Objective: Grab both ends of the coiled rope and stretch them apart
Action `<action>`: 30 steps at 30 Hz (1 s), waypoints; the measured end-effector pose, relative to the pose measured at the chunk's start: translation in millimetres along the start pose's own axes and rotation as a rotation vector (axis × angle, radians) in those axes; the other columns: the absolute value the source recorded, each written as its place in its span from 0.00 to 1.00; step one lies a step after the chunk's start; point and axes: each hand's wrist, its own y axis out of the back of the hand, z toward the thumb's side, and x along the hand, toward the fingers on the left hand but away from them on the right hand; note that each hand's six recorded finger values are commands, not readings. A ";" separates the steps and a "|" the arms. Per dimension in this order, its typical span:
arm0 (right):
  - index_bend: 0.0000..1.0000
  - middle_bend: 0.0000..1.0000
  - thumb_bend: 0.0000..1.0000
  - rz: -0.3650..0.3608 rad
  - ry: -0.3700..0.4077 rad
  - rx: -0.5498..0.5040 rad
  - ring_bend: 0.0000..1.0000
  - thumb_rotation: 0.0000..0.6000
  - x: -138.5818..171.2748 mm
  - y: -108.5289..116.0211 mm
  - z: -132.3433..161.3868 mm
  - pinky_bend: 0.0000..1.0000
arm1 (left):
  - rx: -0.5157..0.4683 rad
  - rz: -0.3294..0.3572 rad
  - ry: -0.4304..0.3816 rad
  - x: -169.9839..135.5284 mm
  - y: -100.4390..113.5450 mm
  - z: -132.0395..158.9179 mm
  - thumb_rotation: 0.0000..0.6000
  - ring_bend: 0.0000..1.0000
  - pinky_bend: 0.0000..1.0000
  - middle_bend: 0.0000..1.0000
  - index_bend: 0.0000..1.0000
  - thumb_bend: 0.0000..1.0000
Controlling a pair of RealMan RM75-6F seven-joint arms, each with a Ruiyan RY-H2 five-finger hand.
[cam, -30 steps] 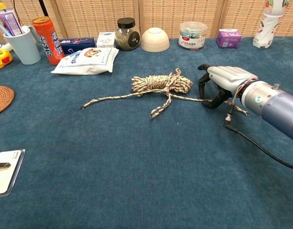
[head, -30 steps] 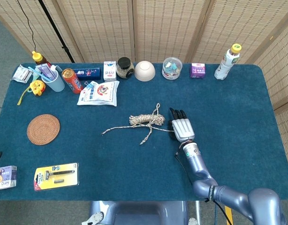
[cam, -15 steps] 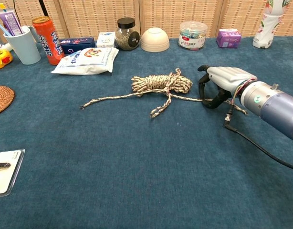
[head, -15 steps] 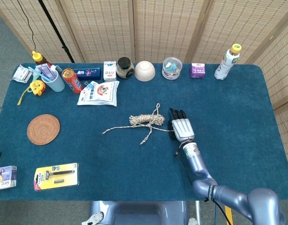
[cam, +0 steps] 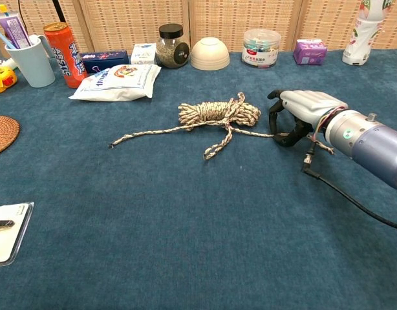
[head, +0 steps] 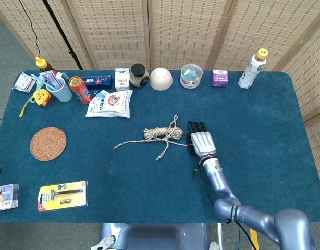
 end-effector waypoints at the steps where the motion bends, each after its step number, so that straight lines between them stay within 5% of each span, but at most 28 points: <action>1: 0.59 0.07 0.49 0.001 0.000 0.000 0.00 1.00 -0.1 0.0 0.0 0.00 | 0.000 -0.001 0.000 -0.1 -0.1 -0.1 0.91 0.00 0.00 0.00 0.06 0.23; 18: 0.61 0.09 0.51 -0.007 0.004 -0.009 0.00 1.00 1.4 4.2 0.4 0.00 | 0.001 -0.008 -0.014 2.0 -2.0 3.5 0.91 0.00 0.00 0.00 0.06 0.23; 30: 0.61 0.09 0.51 -0.041 0.033 -0.035 0.00 1.00 12.3 15.2 7.4 0.00 | 0.014 -0.062 -0.075 14.8 -15.5 22.4 0.92 0.00 0.00 0.00 0.18 0.23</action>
